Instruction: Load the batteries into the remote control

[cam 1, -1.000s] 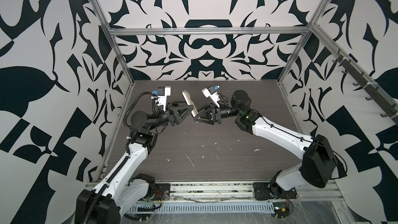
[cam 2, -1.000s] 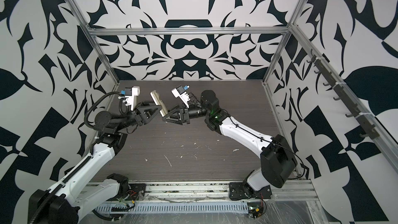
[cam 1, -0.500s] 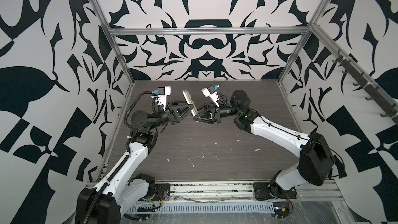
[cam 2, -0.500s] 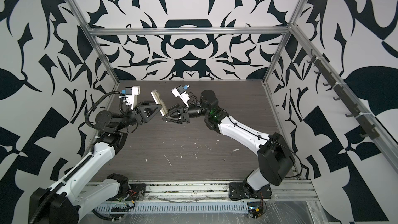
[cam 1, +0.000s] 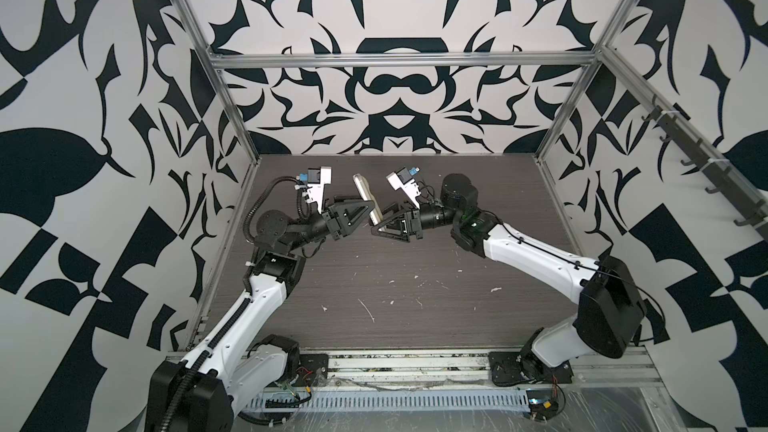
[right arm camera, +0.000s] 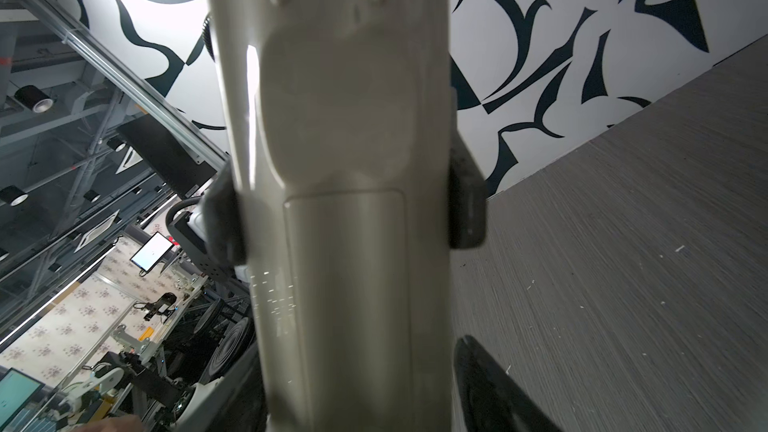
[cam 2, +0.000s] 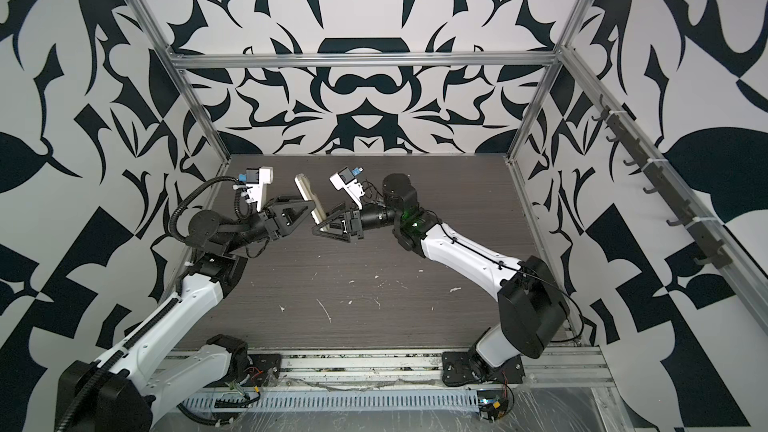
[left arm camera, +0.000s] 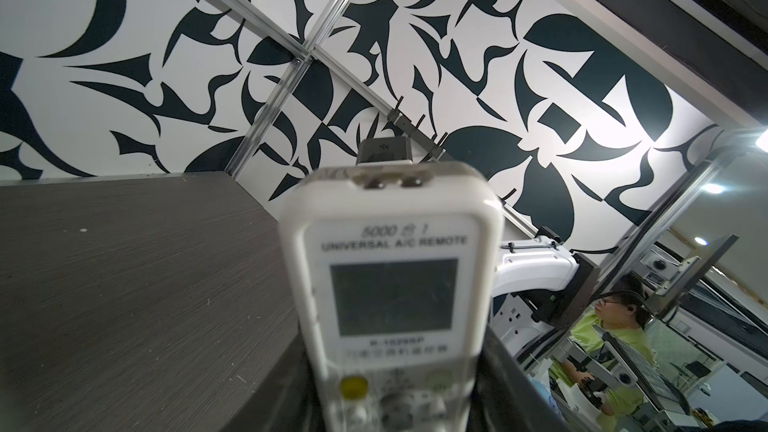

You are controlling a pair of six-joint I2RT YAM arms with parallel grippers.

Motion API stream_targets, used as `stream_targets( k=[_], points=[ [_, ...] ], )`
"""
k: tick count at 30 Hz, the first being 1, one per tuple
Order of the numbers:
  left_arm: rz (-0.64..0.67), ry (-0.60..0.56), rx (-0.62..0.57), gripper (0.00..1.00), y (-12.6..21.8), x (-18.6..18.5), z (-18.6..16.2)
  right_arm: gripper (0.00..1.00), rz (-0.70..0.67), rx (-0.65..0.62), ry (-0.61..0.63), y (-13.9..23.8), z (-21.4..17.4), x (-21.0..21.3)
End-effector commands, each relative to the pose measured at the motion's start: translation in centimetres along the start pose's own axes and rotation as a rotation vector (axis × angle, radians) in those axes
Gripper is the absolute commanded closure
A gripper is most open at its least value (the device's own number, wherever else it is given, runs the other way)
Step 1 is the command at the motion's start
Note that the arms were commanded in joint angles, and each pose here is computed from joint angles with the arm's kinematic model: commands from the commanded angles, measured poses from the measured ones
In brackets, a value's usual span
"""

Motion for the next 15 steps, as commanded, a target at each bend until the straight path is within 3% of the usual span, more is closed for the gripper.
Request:
stream_targets(
  k=[1,5,15],
  points=[
    [-0.004,-0.056,-0.023,0.64,-0.3,-1.0,1.1,0.21,-0.025,-0.036,0.077,0.7,1.8,1.4],
    [0.035,-0.053,-0.024,0.64,-0.2,-0.7,1.2,0.18,-0.067,-0.031,0.071,1.1,1.6,0.9],
    [0.317,-0.07,-0.069,0.64,1.6,1.2,1.2,0.19,-0.223,0.063,0.057,2.7,-1.5,-1.7]
  ],
)
Point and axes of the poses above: each gripper's point midway between its finger pads, its own y axis back along the fingers, its own x axis along the line the jaws close on, z = x × y, the point moved 4 cm from there along y, back along the fingers, and after that the axes turned 7 degrees about y, right-handed, at the moved point
